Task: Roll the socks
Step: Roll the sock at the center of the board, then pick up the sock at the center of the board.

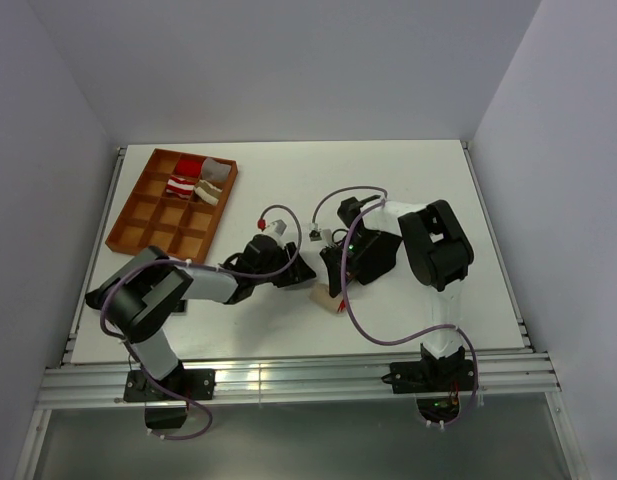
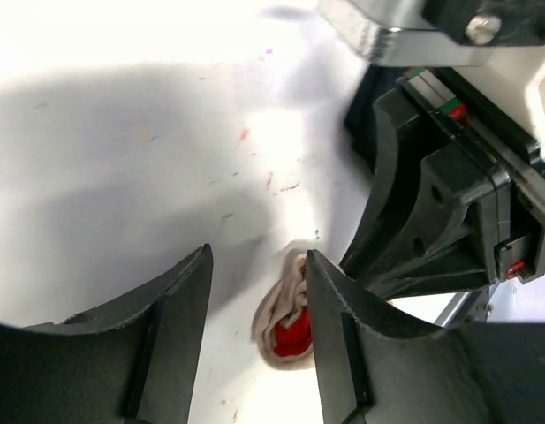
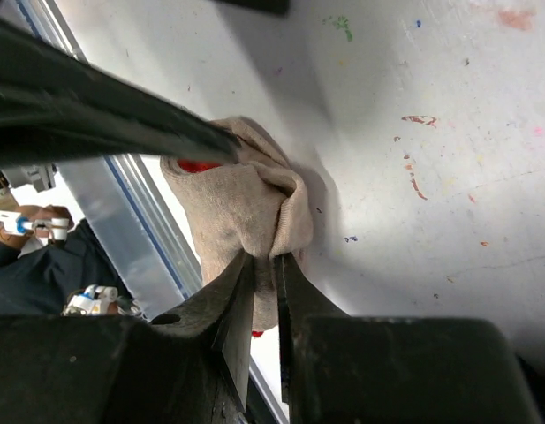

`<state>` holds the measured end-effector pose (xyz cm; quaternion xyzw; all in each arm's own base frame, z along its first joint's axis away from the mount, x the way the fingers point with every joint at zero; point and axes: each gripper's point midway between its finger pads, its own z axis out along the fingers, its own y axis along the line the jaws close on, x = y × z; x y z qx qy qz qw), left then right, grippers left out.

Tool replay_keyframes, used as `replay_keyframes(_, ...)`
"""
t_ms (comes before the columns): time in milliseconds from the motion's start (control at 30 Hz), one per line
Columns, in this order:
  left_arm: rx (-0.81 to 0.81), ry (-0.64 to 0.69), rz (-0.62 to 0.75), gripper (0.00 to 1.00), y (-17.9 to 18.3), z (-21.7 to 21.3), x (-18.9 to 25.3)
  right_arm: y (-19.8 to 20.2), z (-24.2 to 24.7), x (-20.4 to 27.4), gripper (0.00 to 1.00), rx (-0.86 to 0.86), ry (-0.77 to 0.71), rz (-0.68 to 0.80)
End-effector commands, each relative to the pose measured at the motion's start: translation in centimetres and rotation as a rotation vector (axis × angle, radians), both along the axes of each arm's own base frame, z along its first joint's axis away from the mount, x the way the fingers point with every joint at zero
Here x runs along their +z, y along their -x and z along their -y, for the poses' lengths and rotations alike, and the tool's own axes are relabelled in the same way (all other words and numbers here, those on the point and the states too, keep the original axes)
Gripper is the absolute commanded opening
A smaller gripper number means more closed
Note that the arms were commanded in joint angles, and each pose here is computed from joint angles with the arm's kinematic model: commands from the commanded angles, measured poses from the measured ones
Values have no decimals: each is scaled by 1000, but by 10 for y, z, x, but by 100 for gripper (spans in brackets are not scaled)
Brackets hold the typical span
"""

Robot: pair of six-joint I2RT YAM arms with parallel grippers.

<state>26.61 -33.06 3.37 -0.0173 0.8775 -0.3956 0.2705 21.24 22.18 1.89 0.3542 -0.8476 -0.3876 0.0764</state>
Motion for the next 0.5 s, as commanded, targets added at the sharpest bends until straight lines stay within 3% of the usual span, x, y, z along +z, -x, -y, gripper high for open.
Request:
replay_keyframes(0, 90, -84, -35, 53, 6, -28, -18, -11, 16, -28, 0, 45, 110, 118)
replay_keyframes(300, 195, 73, -88, 61, 33, -40, 2, -15, 15, -26, 0, 15, 107, 125)
replay_keyframes(467, 265, 205, -119, 61, 54, -21, 12, -19, 13, -20, 0, -11, 95, 134)
